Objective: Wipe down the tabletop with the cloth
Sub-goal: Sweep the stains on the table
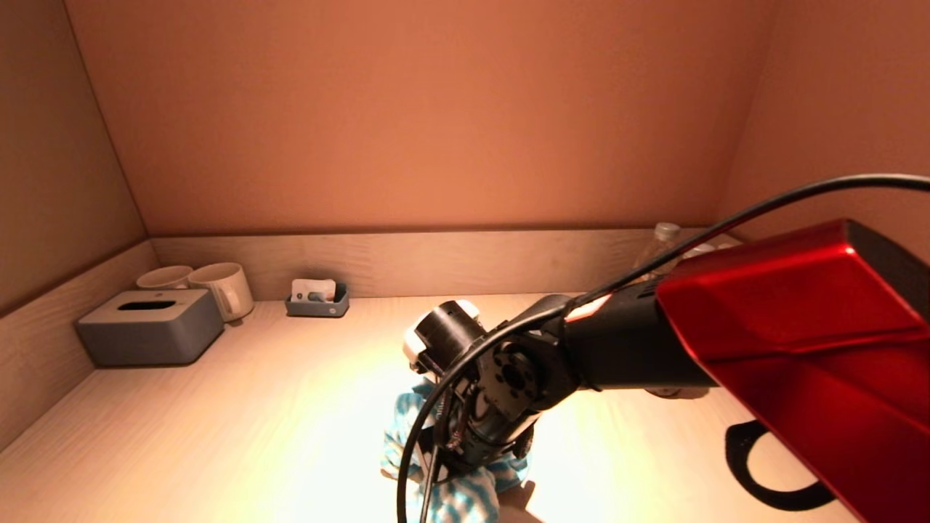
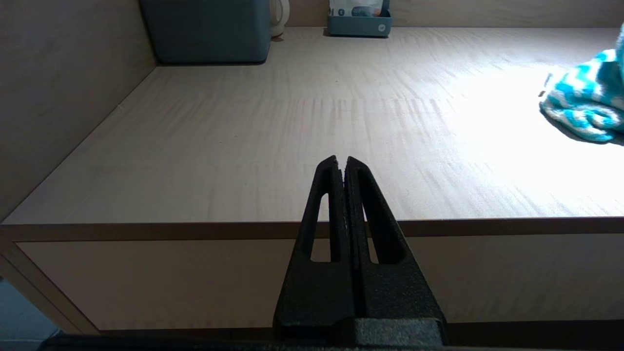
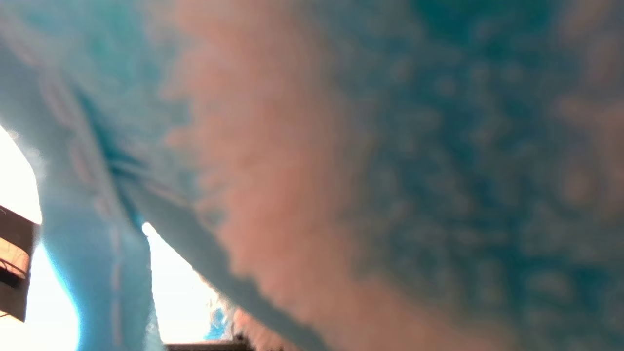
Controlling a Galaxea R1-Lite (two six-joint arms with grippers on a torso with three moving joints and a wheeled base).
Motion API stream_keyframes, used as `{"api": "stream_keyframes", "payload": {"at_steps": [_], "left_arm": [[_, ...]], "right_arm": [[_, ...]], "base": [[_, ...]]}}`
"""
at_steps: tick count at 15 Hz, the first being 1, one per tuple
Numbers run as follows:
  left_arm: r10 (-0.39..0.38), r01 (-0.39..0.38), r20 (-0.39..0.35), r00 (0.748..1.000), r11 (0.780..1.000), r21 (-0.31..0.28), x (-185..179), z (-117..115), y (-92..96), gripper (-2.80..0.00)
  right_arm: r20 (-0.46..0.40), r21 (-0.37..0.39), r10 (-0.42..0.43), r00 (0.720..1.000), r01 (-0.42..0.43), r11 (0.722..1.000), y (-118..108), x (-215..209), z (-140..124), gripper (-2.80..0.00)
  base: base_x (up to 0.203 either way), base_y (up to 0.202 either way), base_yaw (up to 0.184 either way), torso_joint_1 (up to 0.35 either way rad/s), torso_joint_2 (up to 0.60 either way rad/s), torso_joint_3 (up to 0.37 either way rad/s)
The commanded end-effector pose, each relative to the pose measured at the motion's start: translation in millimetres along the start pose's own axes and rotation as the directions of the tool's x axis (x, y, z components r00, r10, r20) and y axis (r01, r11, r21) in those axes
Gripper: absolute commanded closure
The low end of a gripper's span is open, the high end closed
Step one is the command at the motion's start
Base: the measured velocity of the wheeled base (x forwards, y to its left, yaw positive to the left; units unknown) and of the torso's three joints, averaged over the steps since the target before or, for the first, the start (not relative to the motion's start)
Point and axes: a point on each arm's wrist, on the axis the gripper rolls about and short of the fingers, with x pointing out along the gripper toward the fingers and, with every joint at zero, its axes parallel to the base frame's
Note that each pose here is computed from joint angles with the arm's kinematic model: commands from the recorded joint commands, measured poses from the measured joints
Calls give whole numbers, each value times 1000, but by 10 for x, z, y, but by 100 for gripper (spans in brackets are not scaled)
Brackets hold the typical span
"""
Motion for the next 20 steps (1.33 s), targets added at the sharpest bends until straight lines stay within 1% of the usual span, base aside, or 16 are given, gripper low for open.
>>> {"api": "stream_keyframes", "payload": {"at_steps": [1, 4, 5, 6, 7, 8, 10, 13, 15, 16, 17, 18, 19, 20], "left_arm": [[0, 0, 0, 1000, 1000, -1, 0, -1, 0, 0], [0, 0, 0, 1000, 1000, -1, 0, -1, 0, 0], [0, 0, 0, 1000, 1000, -1, 0, -1, 0, 0], [0, 0, 0, 1000, 1000, -1, 0, -1, 0, 0], [0, 0, 0, 1000, 1000, -1, 0, -1, 0, 0], [1, -1, 0, 1000, 1000, -1, 0, -1, 0, 0], [0, 0, 0, 1000, 1000, -1, 0, -1, 0, 0], [0, 0, 0, 1000, 1000, -1, 0, -1, 0, 0], [0, 0, 0, 1000, 1000, -1, 0, -1, 0, 0], [0, 0, 0, 1000, 1000, -1, 0, -1, 0, 0], [0, 0, 0, 1000, 1000, -1, 0, -1, 0, 0], [0, 0, 0, 1000, 1000, -1, 0, -1, 0, 0], [0, 0, 0, 1000, 1000, -1, 0, -1, 0, 0], [0, 0, 0, 1000, 1000, -1, 0, -1, 0, 0]], "right_arm": [[-26, -17, -3, 1000, 2, 1000, 96, 222, 72, 0], [-31, -27, -5, 1000, 4, 1000, 204, 442, 269, 0], [-26, -28, -23, 999, 22, 999, 220, 536, 325, 0], [-13, -30, -59, 998, 58, 998, 224, 638, 375, 0], [-9, -31, -85, 996, 85, 996, 219, 671, 387, 0], [-4, -28, -87, 996, 87, 996, 210, 677, 398, 0], [33, -4, -100, 994, 100, 995, 124, 707, 485, 0], [103, 75, -155, 982, 148, 986, -228, 623, 652, 0], [130, 105, -178, 975, 165, 981, -355, 534, 709, 0], [135, 109, -182, 974, 168, 980, -369, 519, 717, 0], [160, 136, -197, 967, 176, 975, -496, 431, 768, 0], [180, 146, -205, 962, 180, 973, -557, 373, 800, 0], [211, 161, -218, 953, 186, 969, -702, 317, 855, 0], [244, 165, -225, 943, 189, 968, -791, 276, 903, 0]], "base": [[0, 0, 0, 0, 0, 0], [0, 0, 0, 0, 0, 0], [0, 0, 0, 0, 0, 0], [0, 0, 0, 0, 0, 0], [0, 0, 0, 0, 0, 0], [0, 0, 0, 0, 0, 0], [0, 0, 0, 0, 0, 0], [0, 0, 0, 0, 0, 0], [0, 0, 0, 0, 0, 0], [0, 0, 0, 0, 0, 0], [0, 0, 0, 0, 0, 0], [0, 0, 0, 0, 0, 0], [0, 0, 0, 0, 0, 0], [0, 0, 0, 0, 0, 0]]}}
